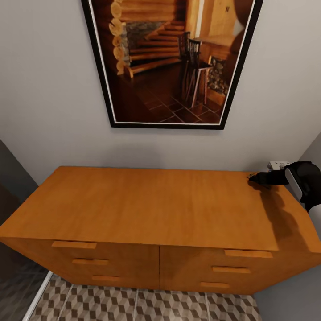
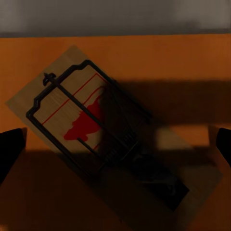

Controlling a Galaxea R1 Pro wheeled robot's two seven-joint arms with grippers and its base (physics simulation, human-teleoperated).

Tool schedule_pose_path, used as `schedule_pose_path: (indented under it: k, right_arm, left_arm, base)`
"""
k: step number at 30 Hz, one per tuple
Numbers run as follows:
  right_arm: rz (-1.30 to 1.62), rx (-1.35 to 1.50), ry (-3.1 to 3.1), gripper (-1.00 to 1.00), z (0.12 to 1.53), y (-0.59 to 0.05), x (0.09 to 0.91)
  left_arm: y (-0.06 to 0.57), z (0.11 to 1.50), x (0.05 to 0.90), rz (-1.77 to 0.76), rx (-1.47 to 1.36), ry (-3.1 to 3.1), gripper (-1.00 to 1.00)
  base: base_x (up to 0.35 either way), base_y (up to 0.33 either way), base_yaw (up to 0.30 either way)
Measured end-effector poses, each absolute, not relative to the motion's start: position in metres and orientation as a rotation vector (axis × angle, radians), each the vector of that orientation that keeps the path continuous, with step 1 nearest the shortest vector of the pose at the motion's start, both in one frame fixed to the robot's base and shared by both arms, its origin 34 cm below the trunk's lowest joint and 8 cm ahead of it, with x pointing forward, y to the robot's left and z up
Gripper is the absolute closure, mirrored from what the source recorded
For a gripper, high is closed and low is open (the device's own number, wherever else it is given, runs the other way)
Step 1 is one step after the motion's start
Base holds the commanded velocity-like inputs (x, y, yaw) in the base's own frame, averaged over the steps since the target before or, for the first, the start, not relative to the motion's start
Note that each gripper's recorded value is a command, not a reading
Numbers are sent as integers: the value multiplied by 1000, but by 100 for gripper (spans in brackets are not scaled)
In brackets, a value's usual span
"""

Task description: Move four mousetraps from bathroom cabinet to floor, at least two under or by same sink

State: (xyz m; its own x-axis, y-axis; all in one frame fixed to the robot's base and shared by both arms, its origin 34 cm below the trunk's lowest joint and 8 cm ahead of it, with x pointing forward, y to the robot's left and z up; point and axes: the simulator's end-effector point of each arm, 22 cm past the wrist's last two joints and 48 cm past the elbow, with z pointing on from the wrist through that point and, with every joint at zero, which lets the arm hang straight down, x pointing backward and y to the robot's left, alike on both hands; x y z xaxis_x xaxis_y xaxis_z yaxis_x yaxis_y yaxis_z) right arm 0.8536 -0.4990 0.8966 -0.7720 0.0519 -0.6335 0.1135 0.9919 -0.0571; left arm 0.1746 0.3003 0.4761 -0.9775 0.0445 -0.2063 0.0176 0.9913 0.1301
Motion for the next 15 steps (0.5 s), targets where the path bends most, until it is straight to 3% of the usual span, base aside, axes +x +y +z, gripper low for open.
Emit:
schedule_pose_path:
  k: [15]
  right_arm:
    - [-111,117,2453,-100,896,-497,854]
  left_arm:
    - [299,476,175,186,46,2925,100]
  base:
    - [0,-9,0]
